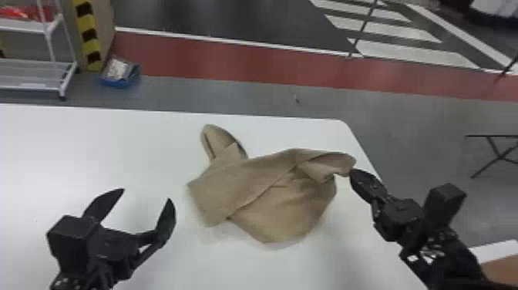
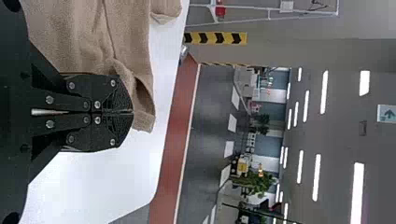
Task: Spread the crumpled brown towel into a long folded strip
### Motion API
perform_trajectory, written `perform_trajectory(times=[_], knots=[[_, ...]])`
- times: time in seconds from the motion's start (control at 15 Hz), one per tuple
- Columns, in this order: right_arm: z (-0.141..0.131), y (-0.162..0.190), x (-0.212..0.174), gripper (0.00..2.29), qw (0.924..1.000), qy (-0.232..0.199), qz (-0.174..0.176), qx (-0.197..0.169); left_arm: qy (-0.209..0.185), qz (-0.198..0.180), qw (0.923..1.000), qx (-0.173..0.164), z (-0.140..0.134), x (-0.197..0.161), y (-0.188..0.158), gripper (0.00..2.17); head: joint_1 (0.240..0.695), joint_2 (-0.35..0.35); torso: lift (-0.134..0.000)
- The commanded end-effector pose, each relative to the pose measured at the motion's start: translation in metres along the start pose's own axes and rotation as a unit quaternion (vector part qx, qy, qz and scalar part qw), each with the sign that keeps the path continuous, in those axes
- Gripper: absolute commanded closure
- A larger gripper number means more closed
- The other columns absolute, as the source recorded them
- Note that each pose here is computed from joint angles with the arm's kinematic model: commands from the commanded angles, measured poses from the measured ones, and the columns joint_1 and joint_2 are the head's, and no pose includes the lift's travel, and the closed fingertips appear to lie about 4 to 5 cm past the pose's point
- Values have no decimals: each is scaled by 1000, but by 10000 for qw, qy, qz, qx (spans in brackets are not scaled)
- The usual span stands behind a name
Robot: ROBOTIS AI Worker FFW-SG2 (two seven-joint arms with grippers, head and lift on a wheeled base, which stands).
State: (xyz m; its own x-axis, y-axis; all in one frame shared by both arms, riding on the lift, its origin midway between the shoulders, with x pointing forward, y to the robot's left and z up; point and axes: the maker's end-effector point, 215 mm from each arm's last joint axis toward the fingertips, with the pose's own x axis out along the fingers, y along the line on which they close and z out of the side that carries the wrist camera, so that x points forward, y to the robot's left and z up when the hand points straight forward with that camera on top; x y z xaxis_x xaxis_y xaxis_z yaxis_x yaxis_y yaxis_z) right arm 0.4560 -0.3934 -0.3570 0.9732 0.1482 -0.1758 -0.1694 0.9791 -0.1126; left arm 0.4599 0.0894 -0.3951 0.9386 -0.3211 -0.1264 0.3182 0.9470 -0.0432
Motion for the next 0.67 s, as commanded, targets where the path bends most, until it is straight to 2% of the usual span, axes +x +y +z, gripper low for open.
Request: perform_trajectory(times=[0.0, 0.33, 0.53, 0.6], knots=[[16, 9, -10, 1588, 9992, -358, 94, -167, 126, -409, 9990, 126, -20, 12, -62, 93, 695, -350, -124], [9, -1, -24, 1588, 9991, -384, -24, -180, 163, -659, 9977, -35, -22, 21, -104, 245, 695, -350, -124], [7, -2, -22, 1588, 9992, -373, -16, -152, 367, -847, 9957, -10, -36, 24, -122, 512, 695, -350, -124], [9, -2, -20, 1588, 9991, -395, -19, -156, 405, -866, 9954, -9, -39, 24, -123, 512, 695, -350, -124]])
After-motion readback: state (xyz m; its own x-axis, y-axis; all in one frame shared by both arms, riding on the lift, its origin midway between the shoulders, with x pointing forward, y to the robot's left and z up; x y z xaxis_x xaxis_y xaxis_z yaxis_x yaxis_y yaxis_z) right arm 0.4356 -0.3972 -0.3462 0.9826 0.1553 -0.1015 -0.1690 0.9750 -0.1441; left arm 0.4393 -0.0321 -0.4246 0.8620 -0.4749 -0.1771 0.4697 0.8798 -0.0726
